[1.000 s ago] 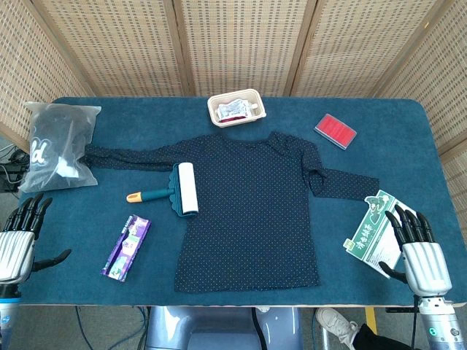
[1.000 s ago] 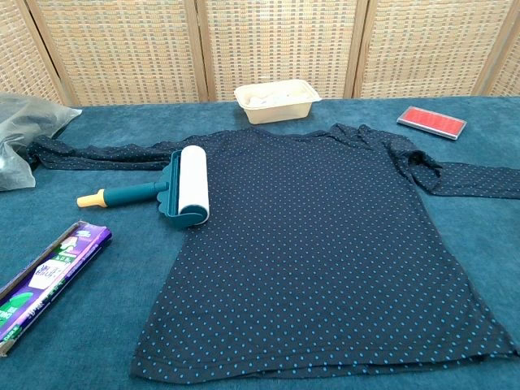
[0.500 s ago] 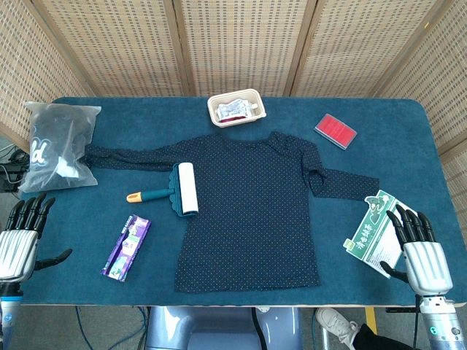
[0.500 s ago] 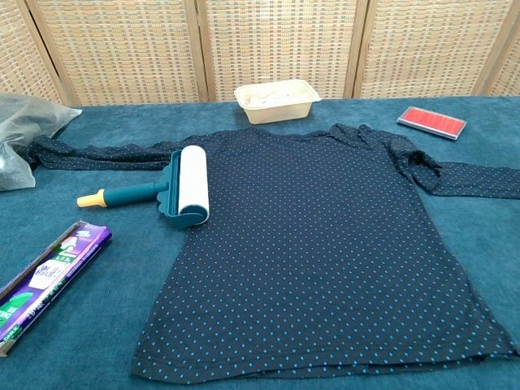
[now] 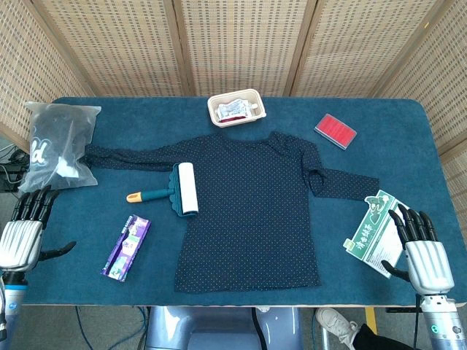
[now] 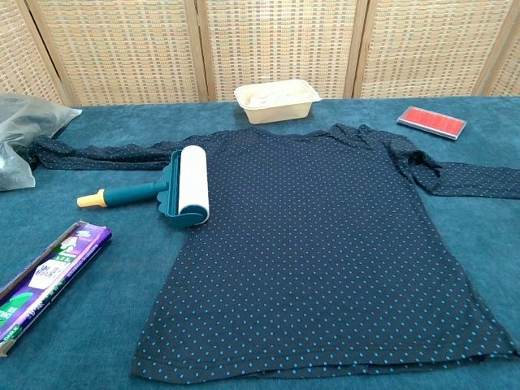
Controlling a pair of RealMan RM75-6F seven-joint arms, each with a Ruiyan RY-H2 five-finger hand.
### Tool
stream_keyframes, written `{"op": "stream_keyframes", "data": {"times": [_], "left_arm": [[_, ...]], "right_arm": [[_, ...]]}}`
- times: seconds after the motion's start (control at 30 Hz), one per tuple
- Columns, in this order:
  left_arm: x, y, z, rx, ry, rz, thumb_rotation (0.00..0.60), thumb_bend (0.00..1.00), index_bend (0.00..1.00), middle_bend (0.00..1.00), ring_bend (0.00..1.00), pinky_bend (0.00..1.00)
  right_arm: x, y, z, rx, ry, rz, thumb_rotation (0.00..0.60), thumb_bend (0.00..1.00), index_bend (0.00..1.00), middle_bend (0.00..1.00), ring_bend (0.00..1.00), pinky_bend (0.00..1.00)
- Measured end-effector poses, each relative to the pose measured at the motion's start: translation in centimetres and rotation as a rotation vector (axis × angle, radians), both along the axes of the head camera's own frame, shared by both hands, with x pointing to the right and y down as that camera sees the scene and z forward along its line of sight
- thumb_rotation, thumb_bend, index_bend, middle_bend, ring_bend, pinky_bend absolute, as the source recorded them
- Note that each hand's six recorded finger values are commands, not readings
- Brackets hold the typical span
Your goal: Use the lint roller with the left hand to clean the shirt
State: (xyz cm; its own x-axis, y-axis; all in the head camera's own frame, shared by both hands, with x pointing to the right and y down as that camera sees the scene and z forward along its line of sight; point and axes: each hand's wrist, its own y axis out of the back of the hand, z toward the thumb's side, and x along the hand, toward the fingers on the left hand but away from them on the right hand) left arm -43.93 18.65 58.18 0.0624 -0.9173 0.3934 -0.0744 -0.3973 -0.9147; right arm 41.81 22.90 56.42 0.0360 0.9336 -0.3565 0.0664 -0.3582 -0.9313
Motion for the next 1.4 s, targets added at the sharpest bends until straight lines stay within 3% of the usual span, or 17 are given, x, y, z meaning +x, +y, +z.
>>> {"op": "stream_keyframes", "data": {"times": [0.17,0.23,0.27,0.33,0.43,0.6,0.67,0.83,0.93,1.17,1.23,1.4], "left_arm": [[1.3,-3.4,1.0,-0.040,0.023,0.030,0.600,0.00,0.00,0.00,0.02,0.21],[1.8,-5.1,1.2,-0.048,0.031,0.034,0.600,0.04,0.00,0.02,0.17,0.34],[2.0,-5.8,1.2,-0.049,0.036,0.036,0.600,0.05,0.00,0.06,0.24,0.38],[2.5,-7.2,1.3,-0.055,0.044,0.038,0.600,0.07,0.00,0.22,0.40,0.48],[3.1,-8.4,1.8,-0.088,0.051,0.037,0.600,0.09,0.05,0.42,0.52,0.54],[4.2,-10.5,2.5,-0.123,0.030,0.046,0.600,0.16,0.23,0.62,0.63,0.63],[4.6,-11.3,3.0,-0.127,-0.008,0.063,0.600,0.20,0.26,0.65,0.65,0.65],[5.7,-12.7,5.0,-0.173,-0.090,0.071,0.600,0.20,0.40,0.69,0.68,0.66],[6.5,-13.3,6.5,-0.213,-0.122,0.072,0.600,0.20,0.43,0.69,0.68,0.66],[8.8,-13.8,9.8,-0.283,-0.175,0.092,0.600,0.23,0.42,0.69,0.68,0.66],[9.4,-13.8,10.4,-0.292,-0.194,0.105,0.600,0.28,0.41,0.70,0.68,0.66],[10.6,-13.9,11.4,-0.305,-0.209,0.123,0.600,0.28,0.43,0.70,0.68,0.66]], "right_arm": [[0.3,-0.1,0.2,-0.003,0.003,0.007,0.600,0.16,0.00,0.00,0.00,0.01],[0.3,-0.1,0.3,-0.004,0.005,0.008,0.600,0.16,0.00,0.00,0.00,0.01],[0.4,-0.2,0.4,-0.006,0.006,0.008,0.600,0.16,0.00,0.00,0.00,0.01],[0.5,-0.2,0.5,-0.010,0.009,0.009,0.600,0.16,0.00,0.00,0.00,0.01],[0.7,-0.2,0.9,-0.018,0.016,0.014,0.600,0.16,0.00,0.00,0.00,0.01],[1.2,-0.4,1.5,-0.031,0.025,0.028,0.600,0.16,0.00,0.00,0.00,0.01],[1.3,-0.4,1.7,-0.034,0.028,0.032,0.600,0.16,0.00,0.00,0.00,0.01],[1.4,-0.5,1.7,-0.028,0.025,0.036,0.600,0.16,0.00,0.00,0.00,0.01],[1.6,-0.5,1.8,-0.027,0.027,0.039,0.600,0.16,0.00,0.00,0.00,0.01],[1.8,-0.5,2.0,-0.038,0.030,0.045,0.600,0.16,0.00,0.00,0.00,0.01],[1.9,-0.5,2.1,-0.041,0.030,0.048,0.600,0.16,0.00,0.00,0.00,0.01],[2.0,-0.6,2.1,-0.041,0.029,0.050,0.600,0.16,0.00,0.00,0.00,0.01]]}}
